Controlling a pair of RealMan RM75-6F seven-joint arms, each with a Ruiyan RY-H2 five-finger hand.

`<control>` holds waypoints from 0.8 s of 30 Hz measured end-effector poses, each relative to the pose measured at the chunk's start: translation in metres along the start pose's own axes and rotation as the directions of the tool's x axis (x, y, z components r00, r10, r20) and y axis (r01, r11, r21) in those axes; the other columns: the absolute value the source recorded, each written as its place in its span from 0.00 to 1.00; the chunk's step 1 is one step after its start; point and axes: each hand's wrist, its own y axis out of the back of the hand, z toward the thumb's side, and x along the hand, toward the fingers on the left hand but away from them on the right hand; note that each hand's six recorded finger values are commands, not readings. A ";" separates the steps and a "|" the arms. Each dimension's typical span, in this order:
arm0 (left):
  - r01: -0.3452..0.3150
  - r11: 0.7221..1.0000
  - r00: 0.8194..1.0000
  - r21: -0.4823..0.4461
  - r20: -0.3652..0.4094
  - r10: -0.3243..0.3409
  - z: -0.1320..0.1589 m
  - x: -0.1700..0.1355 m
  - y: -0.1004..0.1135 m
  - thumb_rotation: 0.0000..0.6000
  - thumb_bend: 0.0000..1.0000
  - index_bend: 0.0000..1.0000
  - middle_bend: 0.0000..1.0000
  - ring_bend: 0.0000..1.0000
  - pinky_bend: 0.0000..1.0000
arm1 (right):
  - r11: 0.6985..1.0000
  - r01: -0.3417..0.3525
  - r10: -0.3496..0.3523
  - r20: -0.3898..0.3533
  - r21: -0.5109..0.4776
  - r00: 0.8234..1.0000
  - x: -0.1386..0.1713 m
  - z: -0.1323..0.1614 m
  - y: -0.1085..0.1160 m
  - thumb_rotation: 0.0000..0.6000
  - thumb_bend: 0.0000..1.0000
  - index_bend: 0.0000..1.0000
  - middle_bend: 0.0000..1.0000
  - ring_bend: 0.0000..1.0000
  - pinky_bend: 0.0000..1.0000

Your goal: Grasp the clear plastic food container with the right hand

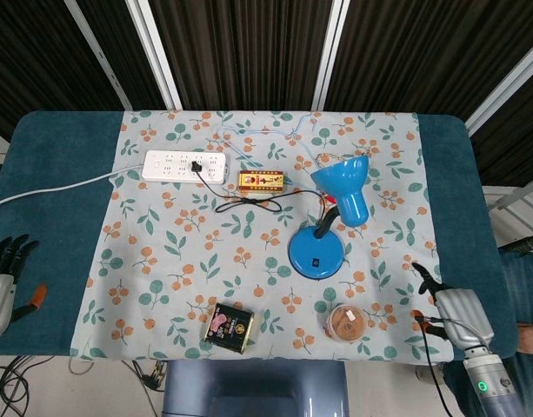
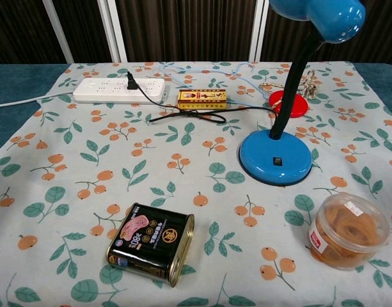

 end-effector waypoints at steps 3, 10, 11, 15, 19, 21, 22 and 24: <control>0.003 1.000 1.000 -0.004 -0.008 -0.003 -0.001 0.000 0.000 1.00 0.34 0.14 0.07 0.05 0.10 | 1.000 -0.022 0.021 -0.035 -0.019 0.999 -0.016 0.015 -0.009 1.00 0.48 0.10 0.62 0.69 1.00; 0.008 1.000 1.000 -0.009 -0.015 -0.008 -0.002 0.000 -0.001 1.00 0.34 0.14 0.07 0.05 0.10 | 0.996 -0.083 0.081 -0.081 -0.017 0.993 -0.040 0.041 -0.028 1.00 0.56 0.09 0.69 0.72 1.00; 0.009 1.000 1.000 -0.008 -0.016 -0.009 -0.002 0.000 -0.001 1.00 0.34 0.14 0.07 0.05 0.10 | 0.995 -0.101 0.099 -0.092 -0.014 0.991 -0.042 0.046 -0.032 1.00 0.56 0.09 0.70 0.72 1.00; 0.008 1.000 1.000 -0.011 -0.018 -0.009 -0.002 0.001 -0.001 1.00 0.34 0.14 0.07 0.05 0.10 | 0.987 -0.160 0.157 -0.131 -0.007 0.979 -0.050 0.065 -0.046 1.00 0.56 0.08 0.70 0.72 1.00; 0.012 1.000 1.000 -0.013 -0.020 -0.012 -0.002 0.001 -0.001 1.00 0.34 0.14 0.07 0.05 0.10 | 0.982 -0.189 0.187 -0.162 0.002 0.969 -0.059 0.084 -0.056 1.00 0.56 0.08 0.70 0.72 1.00; 0.013 1.000 1.000 -0.013 -0.021 -0.014 -0.003 0.001 -0.001 1.00 0.34 0.14 0.07 0.05 0.10 | 0.980 -0.197 0.194 -0.171 0.000 0.966 -0.063 0.091 -0.059 1.00 0.56 0.08 0.70 0.72 1.00; 0.014 1.000 1.000 -0.013 -0.022 -0.014 -0.003 0.001 -0.001 1.00 0.34 0.14 0.07 0.05 0.10 | 0.980 -0.200 0.196 -0.172 -0.001 0.965 -0.065 0.093 -0.060 1.00 0.56 0.08 0.70 0.72 1.00; 0.013 1.000 1.000 -0.015 -0.023 -0.013 -0.003 0.001 -0.001 1.00 0.34 0.14 0.07 0.05 0.10 | 0.979 -0.203 0.200 -0.175 0.000 0.964 -0.069 0.099 -0.062 1.00 0.56 0.08 0.70 0.72 1.00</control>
